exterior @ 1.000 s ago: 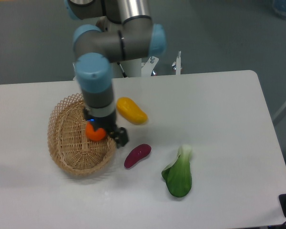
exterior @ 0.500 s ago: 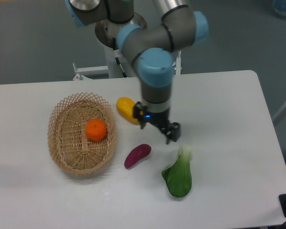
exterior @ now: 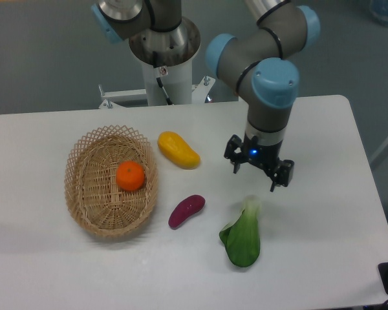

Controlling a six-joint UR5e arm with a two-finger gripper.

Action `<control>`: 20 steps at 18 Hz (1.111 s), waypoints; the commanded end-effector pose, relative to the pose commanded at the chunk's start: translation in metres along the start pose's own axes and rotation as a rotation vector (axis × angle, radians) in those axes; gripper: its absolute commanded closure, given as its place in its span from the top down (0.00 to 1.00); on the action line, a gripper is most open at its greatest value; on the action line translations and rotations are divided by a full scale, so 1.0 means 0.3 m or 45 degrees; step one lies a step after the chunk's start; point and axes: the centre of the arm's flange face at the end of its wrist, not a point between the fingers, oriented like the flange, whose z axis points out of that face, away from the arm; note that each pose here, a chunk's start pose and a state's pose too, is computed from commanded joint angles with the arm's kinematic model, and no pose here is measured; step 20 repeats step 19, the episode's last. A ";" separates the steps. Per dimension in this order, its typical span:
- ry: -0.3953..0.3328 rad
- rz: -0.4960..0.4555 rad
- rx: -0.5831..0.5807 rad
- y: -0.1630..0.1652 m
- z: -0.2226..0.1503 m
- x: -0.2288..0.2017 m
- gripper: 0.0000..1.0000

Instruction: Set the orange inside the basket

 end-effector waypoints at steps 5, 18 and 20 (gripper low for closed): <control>-0.017 0.009 -0.018 0.015 0.019 -0.026 1.00; -0.035 0.084 -0.057 0.078 0.025 -0.087 1.00; -0.037 0.084 -0.057 0.078 0.024 -0.087 1.00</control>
